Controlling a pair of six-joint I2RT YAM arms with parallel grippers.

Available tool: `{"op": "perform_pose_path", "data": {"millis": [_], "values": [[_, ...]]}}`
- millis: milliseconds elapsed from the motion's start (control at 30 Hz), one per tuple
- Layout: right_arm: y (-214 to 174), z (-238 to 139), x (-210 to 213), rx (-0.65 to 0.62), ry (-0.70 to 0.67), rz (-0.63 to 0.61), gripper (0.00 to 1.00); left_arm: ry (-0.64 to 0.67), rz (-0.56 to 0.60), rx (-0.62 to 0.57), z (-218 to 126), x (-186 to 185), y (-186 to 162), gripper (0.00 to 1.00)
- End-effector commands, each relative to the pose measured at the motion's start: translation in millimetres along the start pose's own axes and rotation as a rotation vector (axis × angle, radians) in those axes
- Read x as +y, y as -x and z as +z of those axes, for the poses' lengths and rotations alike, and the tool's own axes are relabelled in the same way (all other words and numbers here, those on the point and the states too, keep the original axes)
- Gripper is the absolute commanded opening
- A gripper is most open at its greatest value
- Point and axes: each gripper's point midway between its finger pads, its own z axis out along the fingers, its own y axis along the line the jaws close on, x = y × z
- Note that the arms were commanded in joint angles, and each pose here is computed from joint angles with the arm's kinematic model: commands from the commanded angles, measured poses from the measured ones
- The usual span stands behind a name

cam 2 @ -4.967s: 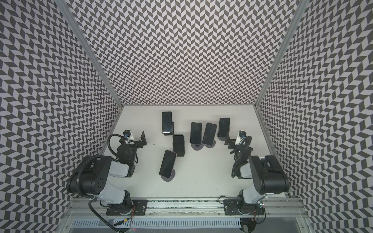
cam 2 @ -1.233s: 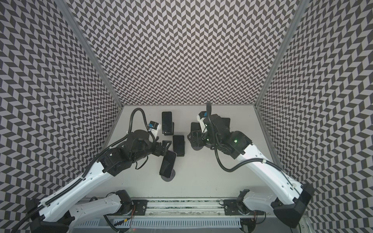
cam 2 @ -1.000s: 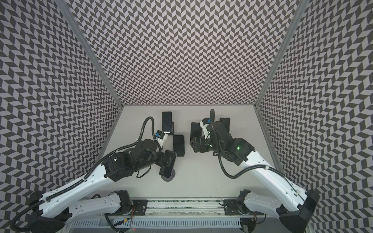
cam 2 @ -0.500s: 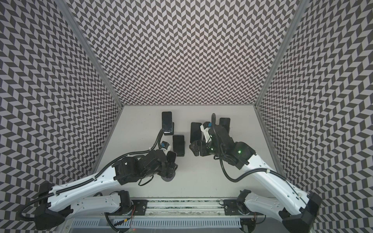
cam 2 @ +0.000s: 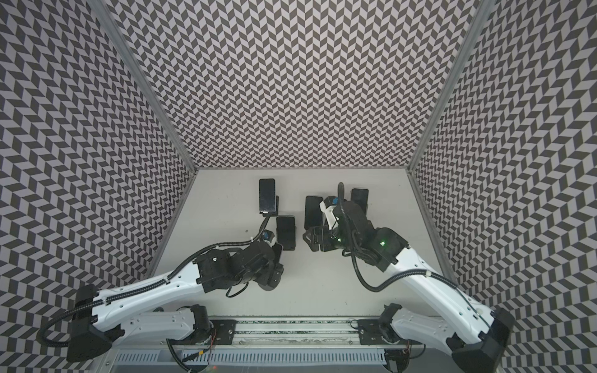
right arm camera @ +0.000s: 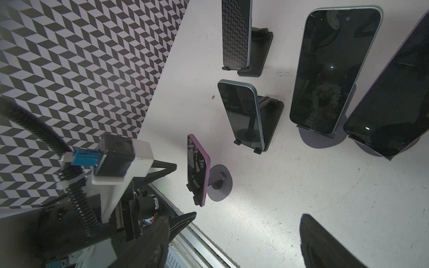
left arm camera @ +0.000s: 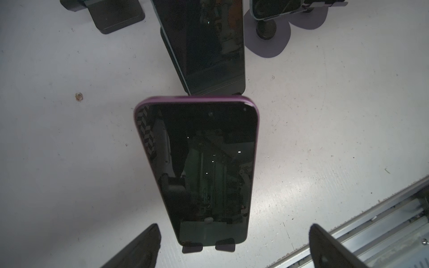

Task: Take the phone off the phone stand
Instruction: 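Lower the left gripper over the purple phone while the right gripper nears its stand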

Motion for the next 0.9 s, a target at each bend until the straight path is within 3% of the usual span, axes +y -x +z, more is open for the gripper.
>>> {"op": "perform_pose_path", "data": {"millis": [0, 500, 867], "values": [[5.1, 1.1, 5.4, -0.025, 0.026, -0.024, 0.86, 0.034, -0.032, -0.032, -6.4, 8.4, 11.2, 1.00], [4.7, 6.6, 1.2, -0.031, 0.013, -0.018, 0.86, 0.031, -0.046, -0.046, 3.7, 17.5, 24.2, 1.00], [2.9, 8.9, 1.2, -0.022, 0.017, -0.031, 0.86, 0.059, 0.019, -0.023, 16.9, 13.3, 28.8, 0.99]]}}
